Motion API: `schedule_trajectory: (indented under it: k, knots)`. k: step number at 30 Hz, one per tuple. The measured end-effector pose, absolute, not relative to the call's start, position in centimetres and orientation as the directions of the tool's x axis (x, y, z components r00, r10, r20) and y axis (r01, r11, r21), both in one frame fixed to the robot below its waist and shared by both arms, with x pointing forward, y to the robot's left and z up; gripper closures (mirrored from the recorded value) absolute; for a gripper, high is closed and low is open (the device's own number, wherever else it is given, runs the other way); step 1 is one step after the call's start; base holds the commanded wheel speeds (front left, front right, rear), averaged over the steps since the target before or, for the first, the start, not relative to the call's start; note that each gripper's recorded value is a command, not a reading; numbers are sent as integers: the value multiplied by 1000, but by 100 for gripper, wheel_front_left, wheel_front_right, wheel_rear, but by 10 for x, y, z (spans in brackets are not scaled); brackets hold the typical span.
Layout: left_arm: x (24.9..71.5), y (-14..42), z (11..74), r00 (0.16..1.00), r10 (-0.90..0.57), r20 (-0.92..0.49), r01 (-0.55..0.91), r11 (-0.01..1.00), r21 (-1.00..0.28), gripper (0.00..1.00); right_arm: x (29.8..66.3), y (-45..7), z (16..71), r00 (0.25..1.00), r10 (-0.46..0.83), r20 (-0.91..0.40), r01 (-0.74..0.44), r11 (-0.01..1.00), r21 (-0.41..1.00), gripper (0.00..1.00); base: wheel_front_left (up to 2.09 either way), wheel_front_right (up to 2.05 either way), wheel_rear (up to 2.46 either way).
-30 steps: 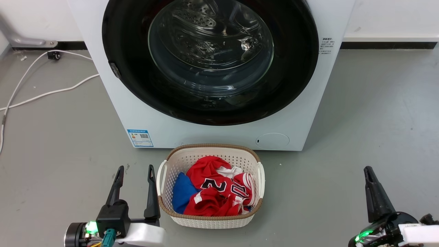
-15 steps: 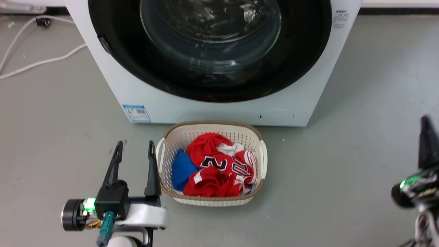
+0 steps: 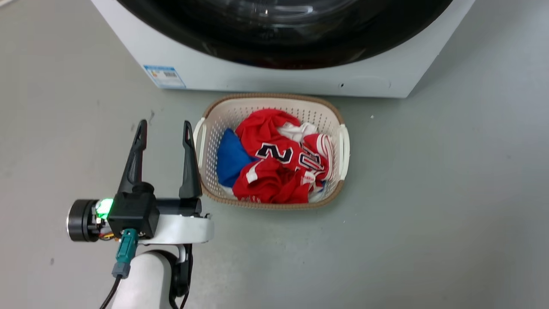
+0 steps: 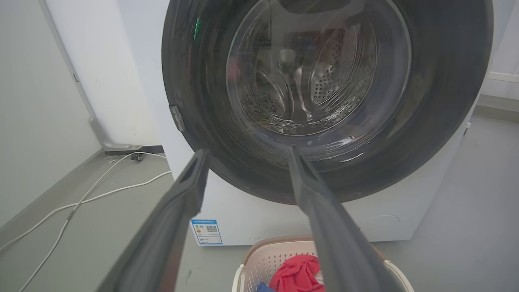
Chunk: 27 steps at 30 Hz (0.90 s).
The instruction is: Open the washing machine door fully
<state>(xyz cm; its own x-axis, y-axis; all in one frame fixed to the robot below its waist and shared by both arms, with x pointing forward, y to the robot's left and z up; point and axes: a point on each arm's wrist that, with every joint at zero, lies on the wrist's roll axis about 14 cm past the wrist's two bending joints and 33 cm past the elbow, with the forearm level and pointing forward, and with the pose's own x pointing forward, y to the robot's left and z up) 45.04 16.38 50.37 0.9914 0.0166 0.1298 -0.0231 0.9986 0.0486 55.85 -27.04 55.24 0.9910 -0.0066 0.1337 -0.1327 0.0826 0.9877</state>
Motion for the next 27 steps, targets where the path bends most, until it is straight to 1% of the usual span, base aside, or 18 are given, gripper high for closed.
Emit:
schedule_trajectory:
  k: [3,4,10,17,27]
  knots:
    - [459,165,498,992,22,124,-28,998,50,0,584,-264,550,991,55,123,-128,102,987,100,0,0,0]
    - [465,167,490,993,28,112,-34,998,52,0,608,-253,545,987,126,100,-117,139,983,100,0,0,0]
    - [474,171,474,995,45,85,-49,997,52,0,642,-220,530,960,279,30,-100,238,966,100,0,0,0]
    - [479,173,460,997,52,54,-54,997,50,0,669,-193,522,928,373,-11,-106,289,951,100,0,0,0]
    - [480,179,448,997,71,25,-72,996,51,0,688,-158,511,880,471,-59,-123,345,930,100,0,0,0]
